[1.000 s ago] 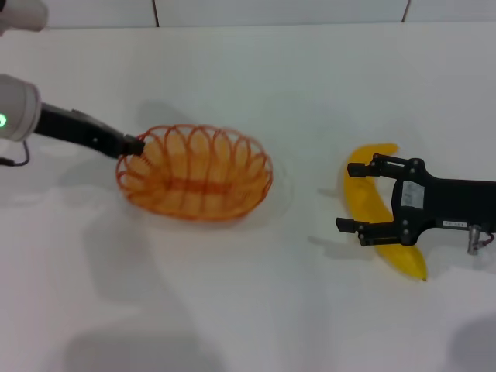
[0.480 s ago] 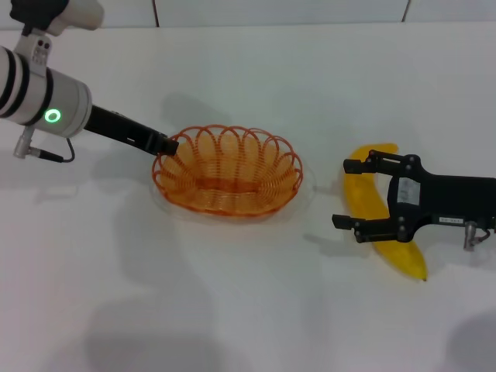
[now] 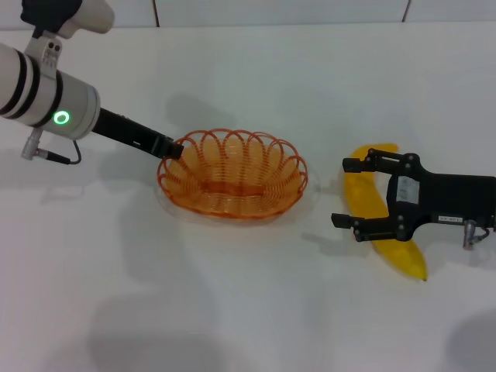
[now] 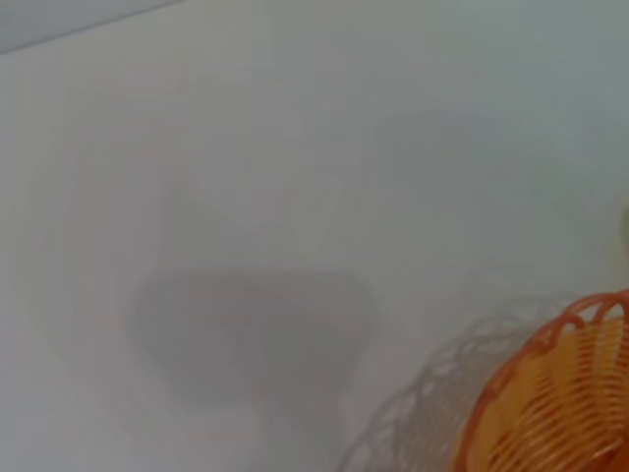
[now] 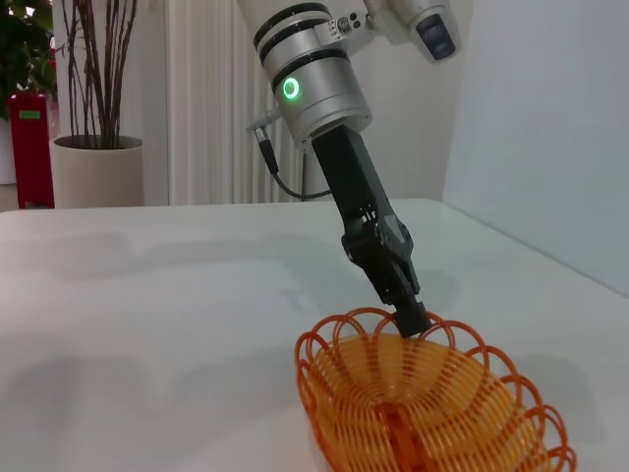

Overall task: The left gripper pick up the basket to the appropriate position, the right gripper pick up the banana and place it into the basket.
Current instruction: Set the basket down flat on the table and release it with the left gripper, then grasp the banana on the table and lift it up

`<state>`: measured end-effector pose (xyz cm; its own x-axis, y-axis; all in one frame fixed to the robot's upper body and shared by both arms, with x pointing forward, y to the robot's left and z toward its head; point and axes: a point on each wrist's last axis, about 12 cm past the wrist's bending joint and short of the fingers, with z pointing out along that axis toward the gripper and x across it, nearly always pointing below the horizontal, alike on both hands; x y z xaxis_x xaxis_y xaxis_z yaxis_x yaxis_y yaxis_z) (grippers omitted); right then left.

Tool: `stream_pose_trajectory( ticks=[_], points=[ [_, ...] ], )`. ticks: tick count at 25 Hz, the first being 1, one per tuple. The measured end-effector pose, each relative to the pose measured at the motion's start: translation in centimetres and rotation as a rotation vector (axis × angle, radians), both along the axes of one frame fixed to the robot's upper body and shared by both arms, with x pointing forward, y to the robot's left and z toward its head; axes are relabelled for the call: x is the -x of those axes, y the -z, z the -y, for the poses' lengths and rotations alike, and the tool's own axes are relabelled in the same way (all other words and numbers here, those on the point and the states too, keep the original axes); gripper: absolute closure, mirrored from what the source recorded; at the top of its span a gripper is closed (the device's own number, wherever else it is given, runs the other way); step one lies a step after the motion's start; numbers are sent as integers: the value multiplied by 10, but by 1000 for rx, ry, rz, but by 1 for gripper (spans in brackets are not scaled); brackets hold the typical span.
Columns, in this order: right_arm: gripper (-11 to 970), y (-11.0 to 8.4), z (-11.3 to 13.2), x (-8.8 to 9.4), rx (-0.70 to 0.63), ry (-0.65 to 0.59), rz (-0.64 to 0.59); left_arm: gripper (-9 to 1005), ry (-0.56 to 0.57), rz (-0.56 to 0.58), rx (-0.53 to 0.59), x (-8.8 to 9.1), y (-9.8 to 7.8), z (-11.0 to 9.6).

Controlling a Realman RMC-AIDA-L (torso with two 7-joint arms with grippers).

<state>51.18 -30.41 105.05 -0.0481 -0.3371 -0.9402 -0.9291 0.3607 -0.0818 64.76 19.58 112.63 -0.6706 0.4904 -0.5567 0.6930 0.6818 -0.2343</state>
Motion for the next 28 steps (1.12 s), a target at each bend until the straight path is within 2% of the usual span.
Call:
stream_pose_trajectory(
  ticks=[9, 12, 14, 18, 21, 26, 28],
  points=[
    [93, 1, 3, 3, -4, 15, -2, 969, 10, 29, 22, -2, -5, 0],
    [94, 1, 8, 5, -12, 37, 1, 794, 44, 85, 62, 1, -14, -6],
    [94, 2, 9, 6, -16, 46, 2, 726, 83, 133, 108, 10, -17, -15],
    [94, 1, 11, 6, -24, 60, 9, 589, 151, 262, 196, 49, -5, -45],
    [95, 2, 13, 9, -32, 78, 10, 443, 209, 377, 225, 86, 20, -67],
    [96, 5, 18, 14, -34, 98, 10, 227, 204, 528, 268, 136, 65, -97],
    [96, 6, 20, 17, -32, 105, 5, 148, 194, 542, 268, 147, 75, -103]
  ],
)
